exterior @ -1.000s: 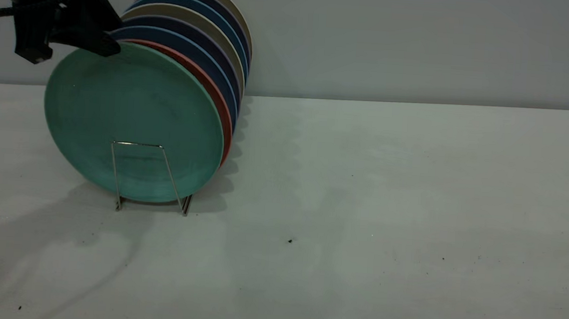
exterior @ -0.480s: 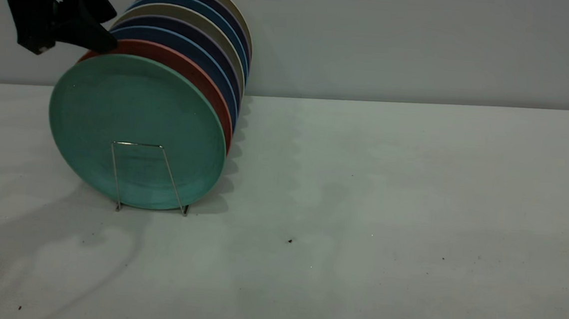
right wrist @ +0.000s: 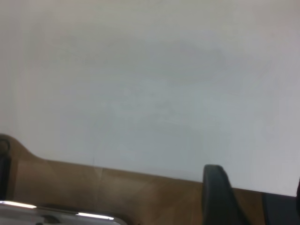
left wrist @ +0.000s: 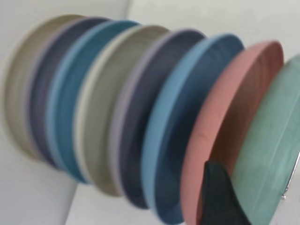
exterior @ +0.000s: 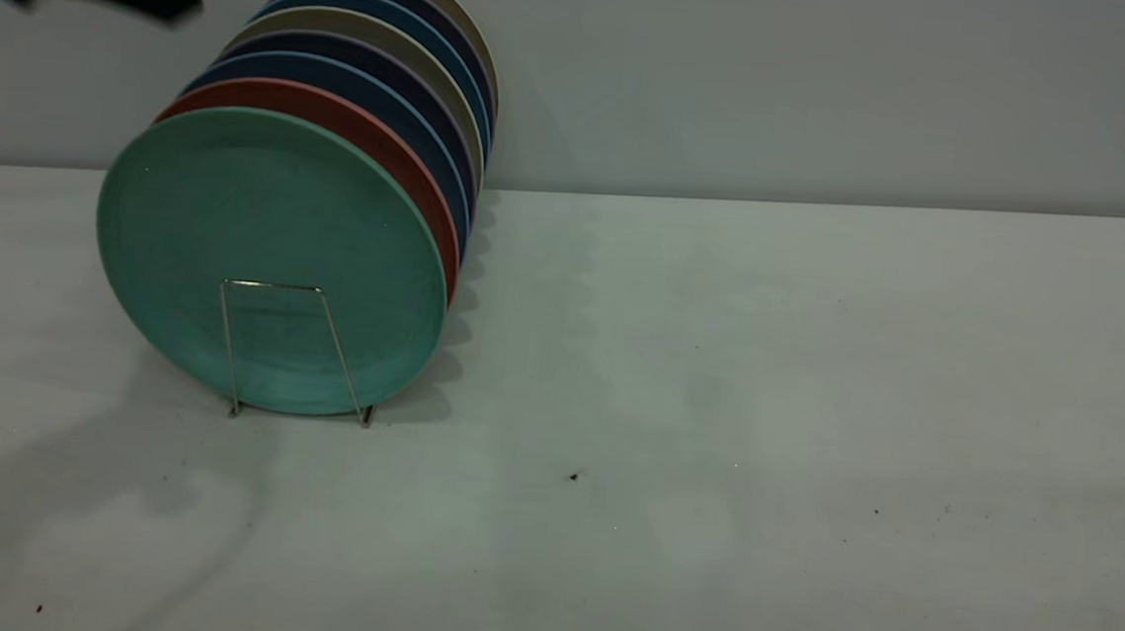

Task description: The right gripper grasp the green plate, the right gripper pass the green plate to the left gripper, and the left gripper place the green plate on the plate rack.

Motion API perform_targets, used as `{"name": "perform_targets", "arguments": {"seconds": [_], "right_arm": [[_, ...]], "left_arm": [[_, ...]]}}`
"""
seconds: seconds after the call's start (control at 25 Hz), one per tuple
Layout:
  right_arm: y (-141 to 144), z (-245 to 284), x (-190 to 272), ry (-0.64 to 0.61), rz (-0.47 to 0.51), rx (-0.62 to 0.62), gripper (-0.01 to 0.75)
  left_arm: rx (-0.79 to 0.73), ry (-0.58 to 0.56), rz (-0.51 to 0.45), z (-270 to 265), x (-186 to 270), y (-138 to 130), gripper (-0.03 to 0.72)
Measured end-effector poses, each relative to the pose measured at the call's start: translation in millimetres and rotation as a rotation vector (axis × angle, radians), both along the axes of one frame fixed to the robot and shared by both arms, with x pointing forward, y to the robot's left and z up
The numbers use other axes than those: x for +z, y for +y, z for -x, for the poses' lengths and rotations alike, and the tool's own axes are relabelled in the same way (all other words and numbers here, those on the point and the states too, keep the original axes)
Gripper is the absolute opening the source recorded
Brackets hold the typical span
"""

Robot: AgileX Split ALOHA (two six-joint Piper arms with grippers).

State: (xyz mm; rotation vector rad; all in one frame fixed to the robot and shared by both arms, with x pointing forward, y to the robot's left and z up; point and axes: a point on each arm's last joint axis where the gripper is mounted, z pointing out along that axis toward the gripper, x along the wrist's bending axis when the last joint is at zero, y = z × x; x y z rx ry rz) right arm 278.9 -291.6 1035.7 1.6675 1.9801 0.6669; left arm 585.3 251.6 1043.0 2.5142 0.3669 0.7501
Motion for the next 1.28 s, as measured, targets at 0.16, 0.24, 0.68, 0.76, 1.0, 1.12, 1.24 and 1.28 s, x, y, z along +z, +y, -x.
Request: {"name": "perform_targets", "arguments": {"seconds": [0.16, 0.24, 0.68, 0.76, 1.0, 1.12, 1.24, 1.28], "right_arm": [[-2, 0, 0, -0.001, 0.001, -0.042, 0.381], [-4, 0, 0, 0.000, 0.005, -0.065, 0.363], [-4, 22, 3, -0.157, 0.003, 0.032, 0.337], [-5, 28, 3, -0.199, -0.001, 0.036, 0.337], [-6, 43, 4, -0.302, -0.012, 0.039, 0.337], [-6, 45, 3, -0.308, -0.024, 0.030, 0.339], [-6, 45, 3, -0.307, -0.033, 0.023, 0.350], [-6, 45, 3, -0.307, -0.037, 0.023, 0.350]], "left_arm": [[0.103, -0.026, 0.117, 31, 49, 0, 0.445], [0.158, -0.029, 0.178, 54, 74, 1, 0.445], [0.551, 0.205, 0.226, 194, 131, 24, 0.445], [0.655, 0.263, 0.217, 213, 124, 30, 0.445], [0.847, 0.333, 0.261, 255, 77, 38, 0.445], [0.866, 0.368, 0.250, 277, 45, 39, 0.445], [0.869, 0.379, 0.245, 294, 20, 40, 0.445], [0.869, 0.377, 0.246, 299, 13, 40, 0.445]]}}
